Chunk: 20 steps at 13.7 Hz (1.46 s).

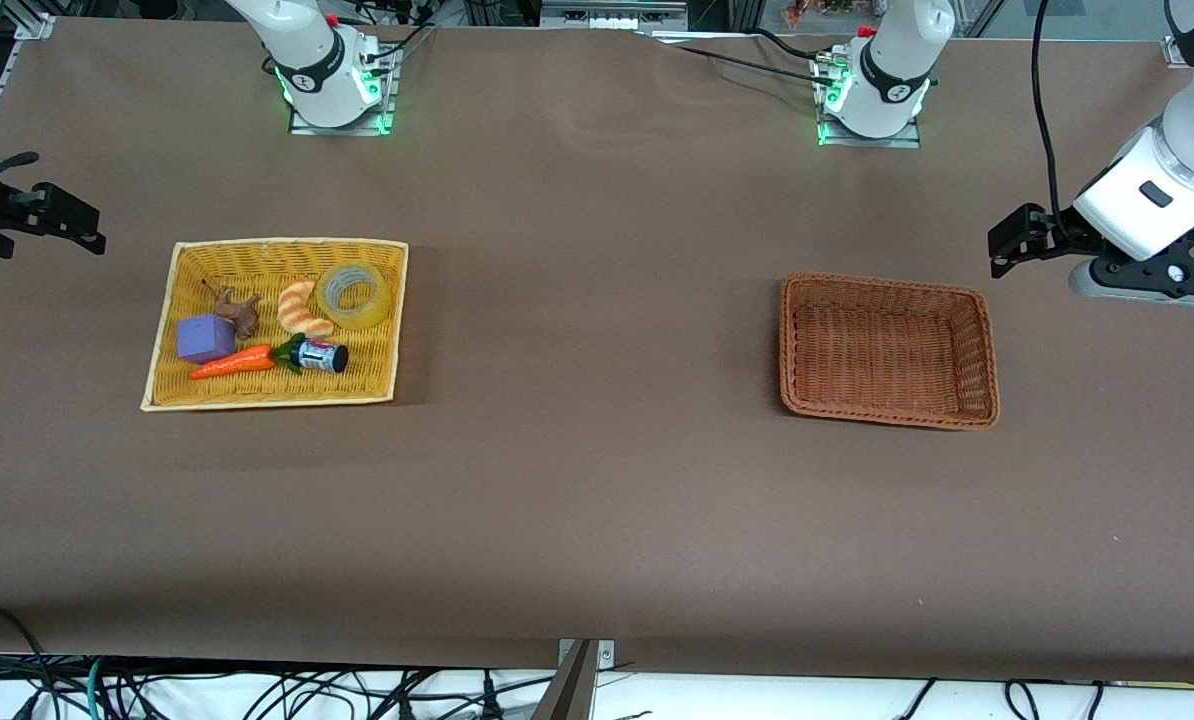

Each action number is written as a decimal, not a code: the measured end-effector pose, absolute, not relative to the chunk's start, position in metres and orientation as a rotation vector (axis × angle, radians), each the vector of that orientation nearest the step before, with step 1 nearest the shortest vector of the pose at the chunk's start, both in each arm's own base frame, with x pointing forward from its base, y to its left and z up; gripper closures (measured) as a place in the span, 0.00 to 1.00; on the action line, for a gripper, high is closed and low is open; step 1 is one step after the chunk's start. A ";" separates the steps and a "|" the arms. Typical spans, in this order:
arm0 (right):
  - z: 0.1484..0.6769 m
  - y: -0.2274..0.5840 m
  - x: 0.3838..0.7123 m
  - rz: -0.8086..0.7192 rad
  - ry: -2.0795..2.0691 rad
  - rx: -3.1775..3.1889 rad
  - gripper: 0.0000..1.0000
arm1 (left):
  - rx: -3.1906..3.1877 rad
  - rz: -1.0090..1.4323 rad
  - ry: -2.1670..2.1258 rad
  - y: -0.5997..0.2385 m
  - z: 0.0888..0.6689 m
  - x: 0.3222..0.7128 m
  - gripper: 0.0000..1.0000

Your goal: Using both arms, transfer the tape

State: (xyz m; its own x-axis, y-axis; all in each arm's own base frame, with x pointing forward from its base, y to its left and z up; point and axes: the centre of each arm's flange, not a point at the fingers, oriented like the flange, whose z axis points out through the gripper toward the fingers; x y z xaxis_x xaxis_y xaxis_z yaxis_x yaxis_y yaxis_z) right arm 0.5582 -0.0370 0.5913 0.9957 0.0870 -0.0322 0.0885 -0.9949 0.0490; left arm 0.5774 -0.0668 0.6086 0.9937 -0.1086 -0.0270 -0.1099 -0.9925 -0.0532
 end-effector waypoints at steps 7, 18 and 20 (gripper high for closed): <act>0.590 -0.038 0.563 -0.041 0.123 3.088 0.00 | -3.082 0.038 0.169 -0.067 0.608 0.578 0.00; 0.589 -0.038 0.565 -0.042 0.119 3.088 0.00 | -3.082 0.038 0.169 -0.067 0.608 0.578 0.00; 0.589 -0.038 0.565 -0.042 0.118 3.088 0.00 | -3.082 0.038 0.169 -0.067 0.608 0.578 0.00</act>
